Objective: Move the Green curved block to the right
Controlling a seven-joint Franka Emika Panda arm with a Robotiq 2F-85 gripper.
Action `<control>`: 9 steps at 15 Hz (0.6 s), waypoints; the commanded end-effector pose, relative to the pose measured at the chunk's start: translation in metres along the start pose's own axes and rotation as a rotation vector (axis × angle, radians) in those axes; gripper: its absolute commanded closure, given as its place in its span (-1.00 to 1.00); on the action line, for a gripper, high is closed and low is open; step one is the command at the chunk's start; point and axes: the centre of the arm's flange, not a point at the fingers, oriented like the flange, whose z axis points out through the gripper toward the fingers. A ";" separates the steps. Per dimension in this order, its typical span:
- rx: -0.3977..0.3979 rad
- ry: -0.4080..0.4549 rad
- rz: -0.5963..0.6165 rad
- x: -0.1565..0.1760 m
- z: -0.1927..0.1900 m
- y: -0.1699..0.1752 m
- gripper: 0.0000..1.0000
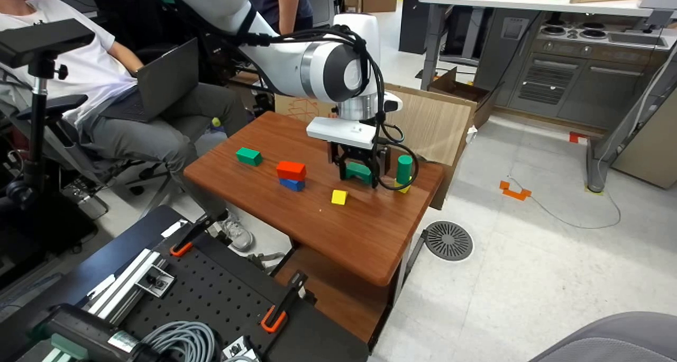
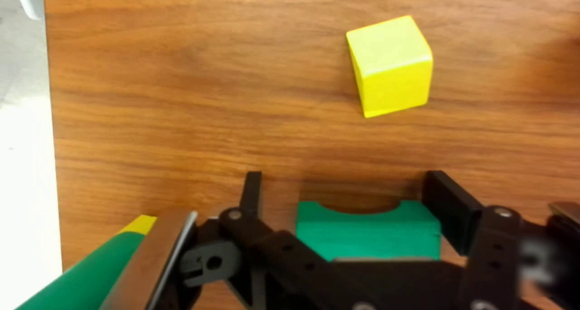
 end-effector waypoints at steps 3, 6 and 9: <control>-0.040 -0.034 0.018 -0.009 0.008 -0.004 -1.00; -0.045 0.046 -0.002 -0.022 -0.029 -0.016 -1.00; -0.023 0.172 0.010 -0.039 -0.084 -0.026 -1.00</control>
